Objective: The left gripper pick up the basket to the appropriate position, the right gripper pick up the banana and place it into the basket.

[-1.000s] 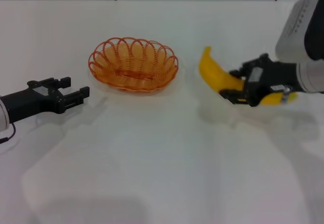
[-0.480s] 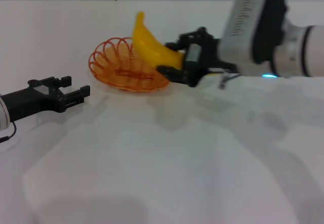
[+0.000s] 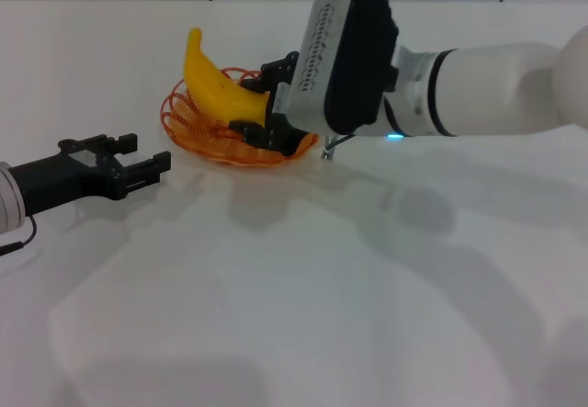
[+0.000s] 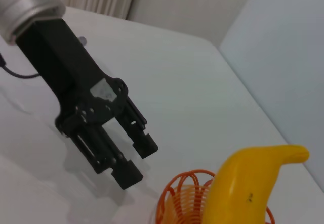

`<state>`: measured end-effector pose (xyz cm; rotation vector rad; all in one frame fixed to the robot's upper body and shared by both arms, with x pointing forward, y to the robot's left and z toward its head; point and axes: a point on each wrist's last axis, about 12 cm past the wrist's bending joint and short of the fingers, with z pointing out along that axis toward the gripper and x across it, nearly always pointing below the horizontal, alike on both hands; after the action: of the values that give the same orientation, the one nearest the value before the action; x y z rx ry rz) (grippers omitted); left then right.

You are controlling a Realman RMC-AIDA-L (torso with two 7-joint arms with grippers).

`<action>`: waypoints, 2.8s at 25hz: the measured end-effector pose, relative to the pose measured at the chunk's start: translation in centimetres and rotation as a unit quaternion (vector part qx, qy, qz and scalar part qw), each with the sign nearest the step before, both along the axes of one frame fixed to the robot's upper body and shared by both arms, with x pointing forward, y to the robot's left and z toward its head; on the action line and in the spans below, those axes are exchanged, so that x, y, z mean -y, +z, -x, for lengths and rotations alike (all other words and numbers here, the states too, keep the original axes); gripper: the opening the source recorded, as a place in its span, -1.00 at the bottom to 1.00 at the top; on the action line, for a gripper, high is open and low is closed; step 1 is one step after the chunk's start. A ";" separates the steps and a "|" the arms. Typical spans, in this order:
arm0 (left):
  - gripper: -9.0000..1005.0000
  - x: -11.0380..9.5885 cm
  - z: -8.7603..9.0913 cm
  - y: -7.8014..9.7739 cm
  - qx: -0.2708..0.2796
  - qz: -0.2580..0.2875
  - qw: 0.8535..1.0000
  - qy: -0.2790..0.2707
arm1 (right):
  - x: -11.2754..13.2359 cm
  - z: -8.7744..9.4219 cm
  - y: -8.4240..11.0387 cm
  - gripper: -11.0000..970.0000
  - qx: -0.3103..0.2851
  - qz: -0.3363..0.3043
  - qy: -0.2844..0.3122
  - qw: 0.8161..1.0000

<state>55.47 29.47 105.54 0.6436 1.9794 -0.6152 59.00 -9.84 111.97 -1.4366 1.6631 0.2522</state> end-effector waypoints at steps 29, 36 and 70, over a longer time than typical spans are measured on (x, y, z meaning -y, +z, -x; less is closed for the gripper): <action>0.30 0.4 -0.2 0.0 0.001 0.006 1.000 -0.003 | -1.5 0.6 -1.2 0.43 0.043 0.010 0.004 0.999; 0.30 0.1 0.1 -0.1 0.000 0.006 1.000 0.003 | 1.1 3.1 0.3 0.44 0.080 -0.032 -0.017 0.996; 0.30 -0.1 0.3 -0.2 0.014 0.004 1.000 0.004 | 16.5 4.0 -4.3 0.43 -0.106 -0.187 -0.083 0.973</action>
<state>55.22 29.53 105.35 0.6353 1.9518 -0.6070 54.95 -26.34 107.71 -1.0091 1.7811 0.6078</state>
